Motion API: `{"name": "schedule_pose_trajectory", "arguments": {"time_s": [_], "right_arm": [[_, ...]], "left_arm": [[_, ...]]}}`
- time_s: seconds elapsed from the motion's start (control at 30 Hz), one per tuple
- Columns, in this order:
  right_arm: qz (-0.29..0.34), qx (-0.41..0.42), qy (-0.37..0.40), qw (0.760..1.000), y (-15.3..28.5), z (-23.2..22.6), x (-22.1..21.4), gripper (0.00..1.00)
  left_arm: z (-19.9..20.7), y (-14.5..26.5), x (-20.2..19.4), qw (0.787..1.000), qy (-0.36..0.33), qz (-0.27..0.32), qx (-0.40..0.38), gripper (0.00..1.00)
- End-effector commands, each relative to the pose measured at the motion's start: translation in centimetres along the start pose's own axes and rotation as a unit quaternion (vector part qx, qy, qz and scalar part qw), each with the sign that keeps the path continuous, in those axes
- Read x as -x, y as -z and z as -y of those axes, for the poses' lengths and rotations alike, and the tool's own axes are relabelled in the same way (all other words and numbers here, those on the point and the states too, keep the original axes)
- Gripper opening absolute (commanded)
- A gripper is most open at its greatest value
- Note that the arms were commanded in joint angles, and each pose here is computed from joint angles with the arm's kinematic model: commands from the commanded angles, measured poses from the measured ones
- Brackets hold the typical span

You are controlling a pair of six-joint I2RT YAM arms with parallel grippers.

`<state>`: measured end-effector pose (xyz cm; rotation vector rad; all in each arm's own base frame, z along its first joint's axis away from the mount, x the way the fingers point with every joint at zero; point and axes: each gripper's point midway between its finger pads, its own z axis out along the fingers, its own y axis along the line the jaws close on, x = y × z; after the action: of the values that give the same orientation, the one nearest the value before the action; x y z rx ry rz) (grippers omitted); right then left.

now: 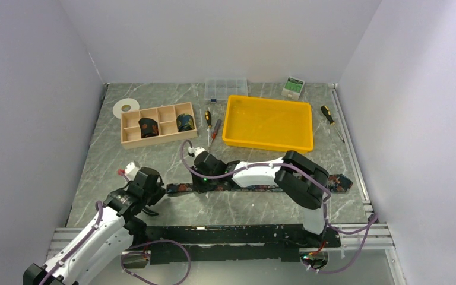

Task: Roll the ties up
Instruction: Roll the tie at the center of the board.

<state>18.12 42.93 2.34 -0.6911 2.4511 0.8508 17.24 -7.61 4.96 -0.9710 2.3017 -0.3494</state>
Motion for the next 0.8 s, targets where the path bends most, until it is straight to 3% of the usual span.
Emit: {"name": "schedule_pose_trajectory", "arguments": {"time_s": [0.0, 0.23, 0.37, 0.5, 0.57, 0.77], "right_arm": [[0.026, -0.011, 0.001, 1.000, 0.0, -0.6, 2.3, 0.09], [0.073, 0.038, 0.025, 0.996, 3.1, -3.8, 4.6, 0.12], [0.065, 0.043, 0.030, 0.996, 2.6, -4.7, 5.4, 0.11], [0.063, 0.030, 0.023, 0.997, 2.1, -4.1, 5.3, 0.10], [0.065, 0.026, 0.022, 0.997, 2.2, -3.8, 5.1, 0.10], [0.064, 0.026, 0.022, 0.997, 2.3, -3.6, 5.1, 0.09]], "left_arm": [[-0.9, -0.4, 0.1, 1.000, 0.012, 0.010, 0.020, 0.24], [0.2, 0.9, 1.3, 1.000, -0.002, 0.025, -0.006, 0.23], [3.3, 1.9, 1.9, 0.996, -0.016, 0.030, -0.079, 0.21], [6.2, 1.7, 1.2, 0.989, -0.030, 0.012, -0.147, 0.08], [6.0, 1.0, 0.7, 0.991, -0.034, -0.001, -0.131, 0.03], [3.2, -2.3, -0.8, 0.998, -0.043, -0.021, -0.051, 0.03]]}}
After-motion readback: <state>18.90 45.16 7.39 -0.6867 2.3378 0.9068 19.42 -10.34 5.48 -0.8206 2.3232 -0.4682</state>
